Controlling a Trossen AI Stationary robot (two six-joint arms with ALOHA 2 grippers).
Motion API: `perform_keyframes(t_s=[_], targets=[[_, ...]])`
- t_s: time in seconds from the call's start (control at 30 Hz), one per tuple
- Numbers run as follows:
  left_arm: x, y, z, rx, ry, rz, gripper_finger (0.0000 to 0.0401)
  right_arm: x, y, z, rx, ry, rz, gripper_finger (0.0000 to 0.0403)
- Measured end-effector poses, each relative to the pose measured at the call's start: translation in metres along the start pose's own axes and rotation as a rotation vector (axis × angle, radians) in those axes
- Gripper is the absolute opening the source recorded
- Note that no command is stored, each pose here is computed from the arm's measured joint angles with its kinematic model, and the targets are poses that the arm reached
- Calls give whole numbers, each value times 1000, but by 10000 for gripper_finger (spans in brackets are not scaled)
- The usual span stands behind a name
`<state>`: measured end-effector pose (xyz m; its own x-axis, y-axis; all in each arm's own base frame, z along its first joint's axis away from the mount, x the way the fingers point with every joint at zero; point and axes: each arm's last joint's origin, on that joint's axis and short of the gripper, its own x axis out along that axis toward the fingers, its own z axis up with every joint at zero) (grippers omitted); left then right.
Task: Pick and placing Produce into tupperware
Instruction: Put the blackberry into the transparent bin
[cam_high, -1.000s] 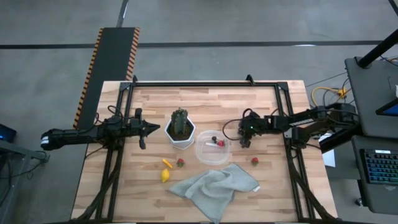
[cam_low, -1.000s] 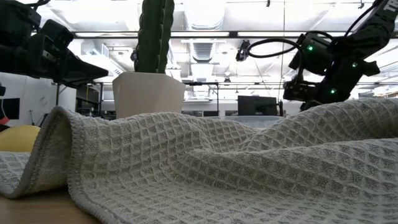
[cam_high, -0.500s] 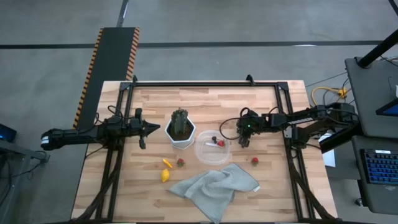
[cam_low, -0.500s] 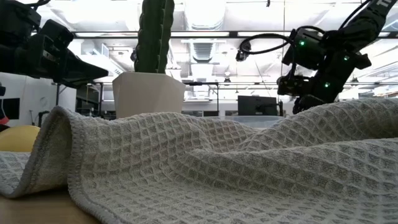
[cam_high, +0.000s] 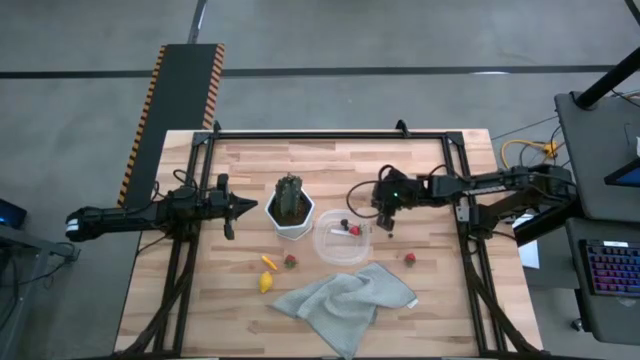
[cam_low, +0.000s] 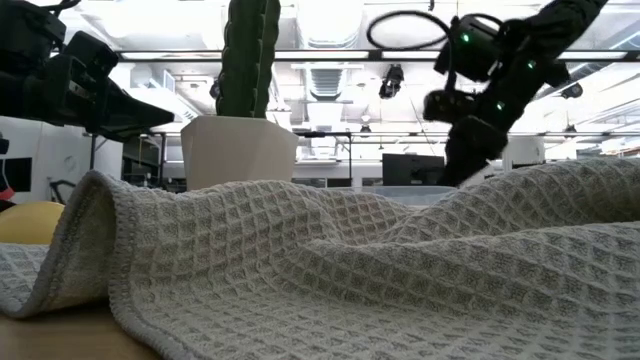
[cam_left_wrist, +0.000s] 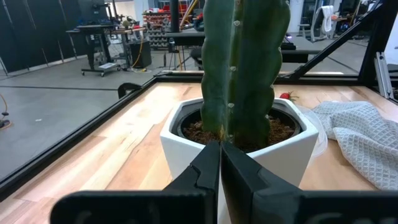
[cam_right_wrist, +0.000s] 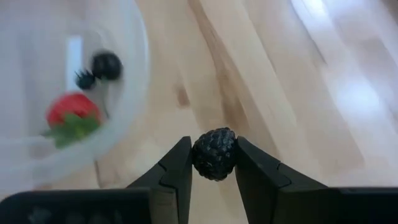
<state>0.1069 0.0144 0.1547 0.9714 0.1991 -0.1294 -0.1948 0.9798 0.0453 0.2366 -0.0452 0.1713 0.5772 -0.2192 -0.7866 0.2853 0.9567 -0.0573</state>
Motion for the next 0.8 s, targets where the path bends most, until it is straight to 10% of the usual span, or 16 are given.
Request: perform_keyframes(t_s=[0.8], targets=[[0, 0, 0, 0, 0, 0, 0, 11, 49, 38, -165, -111, 200, 94]])
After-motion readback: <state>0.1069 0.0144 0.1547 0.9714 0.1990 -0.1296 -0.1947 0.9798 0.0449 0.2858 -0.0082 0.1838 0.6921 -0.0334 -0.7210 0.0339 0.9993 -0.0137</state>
